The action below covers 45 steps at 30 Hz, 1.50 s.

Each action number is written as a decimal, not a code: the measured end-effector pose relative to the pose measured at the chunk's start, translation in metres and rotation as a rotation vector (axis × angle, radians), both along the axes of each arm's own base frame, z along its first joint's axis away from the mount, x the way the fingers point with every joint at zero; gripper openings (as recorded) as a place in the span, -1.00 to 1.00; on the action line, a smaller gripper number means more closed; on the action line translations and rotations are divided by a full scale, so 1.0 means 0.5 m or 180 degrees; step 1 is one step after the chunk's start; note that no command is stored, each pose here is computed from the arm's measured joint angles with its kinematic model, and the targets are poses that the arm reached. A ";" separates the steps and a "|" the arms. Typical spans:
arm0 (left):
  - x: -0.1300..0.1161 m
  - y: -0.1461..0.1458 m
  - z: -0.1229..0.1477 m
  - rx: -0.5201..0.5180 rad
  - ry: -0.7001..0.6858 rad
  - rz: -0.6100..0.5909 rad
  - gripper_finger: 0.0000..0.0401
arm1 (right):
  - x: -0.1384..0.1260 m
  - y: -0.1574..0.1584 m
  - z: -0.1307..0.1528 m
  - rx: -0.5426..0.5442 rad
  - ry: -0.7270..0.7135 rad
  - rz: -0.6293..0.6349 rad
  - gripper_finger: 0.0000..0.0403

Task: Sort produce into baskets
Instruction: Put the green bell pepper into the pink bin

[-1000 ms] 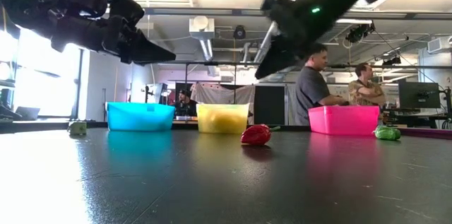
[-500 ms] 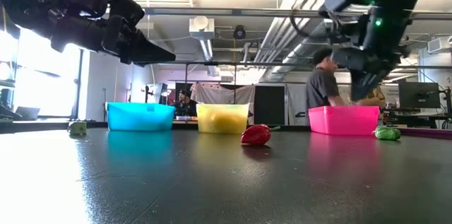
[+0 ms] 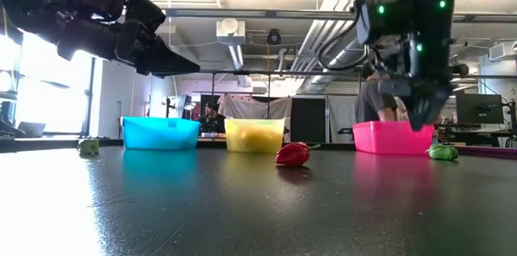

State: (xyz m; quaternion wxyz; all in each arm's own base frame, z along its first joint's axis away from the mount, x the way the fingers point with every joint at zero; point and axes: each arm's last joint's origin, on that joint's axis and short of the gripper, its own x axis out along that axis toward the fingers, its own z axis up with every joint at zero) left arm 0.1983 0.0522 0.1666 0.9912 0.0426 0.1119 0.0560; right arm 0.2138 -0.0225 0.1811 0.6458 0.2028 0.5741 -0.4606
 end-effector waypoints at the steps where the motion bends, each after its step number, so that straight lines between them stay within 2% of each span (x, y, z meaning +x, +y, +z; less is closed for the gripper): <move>1: 0.000 0.000 0.000 0.0000 0.0001 0.0000 -1.00 | -0.004 -0.004 -0.010 0.0113 0.0015 0.0004 -0.15; 6: 0.000 0.000 0.000 -0.0001 0.0004 -0.0001 -1.00 | -0.032 -0.014 -0.063 0.0389 0.0061 -0.0030 -0.15; 12: -0.001 -0.004 -0.005 -0.0010 0.0071 -0.0189 -1.00 | -0.044 -0.013 -0.084 0.0413 0.0043 0.0010 -0.18; 15: -0.001 -0.007 -0.006 -0.0052 0.0079 -0.0387 -1.00 | -0.040 -0.012 -0.081 0.0405 0.0045 0.0097 -0.32; 20: -0.002 -0.018 -0.010 -0.0175 0.0117 -0.0866 -1.00 | -0.018 -0.012 -0.059 0.0407 -0.0034 0.0379 -0.69; 24: -0.002 -0.021 -0.010 -0.0191 0.0124 -0.0936 -1.00 | 0.005 -0.018 -0.028 0.0314 -0.0135 0.0624 -0.89; 28: -0.002 -0.022 -0.010 -0.0188 0.0123 -0.0939 -1.00 | 0.017 -0.044 0.019 -0.0012 -0.0240 0.0639 -0.87; 32: -0.002 -0.022 -0.010 -0.0185 0.0122 -0.0937 -1.00 | 0.012 -0.089 0.057 -0.0416 -0.0328 0.0386 -0.82; 37: -0.002 -0.022 -0.010 -0.0184 0.0123 -0.0938 -1.00 | -0.005 -0.153 0.070 -0.0715 -0.0239 0.0138 -0.83; 42: -0.002 -0.022 -0.010 -0.0184 0.0123 -0.0937 -1.00 | -0.022 -0.215 0.066 -0.0755 -0.0345 0.0023 -0.82; 45: -0.002 -0.022 -0.010 -0.0183 0.0122 -0.0937 -1.00 | -0.034 -0.243 0.060 -0.0628 -0.0444 0.0027 -0.78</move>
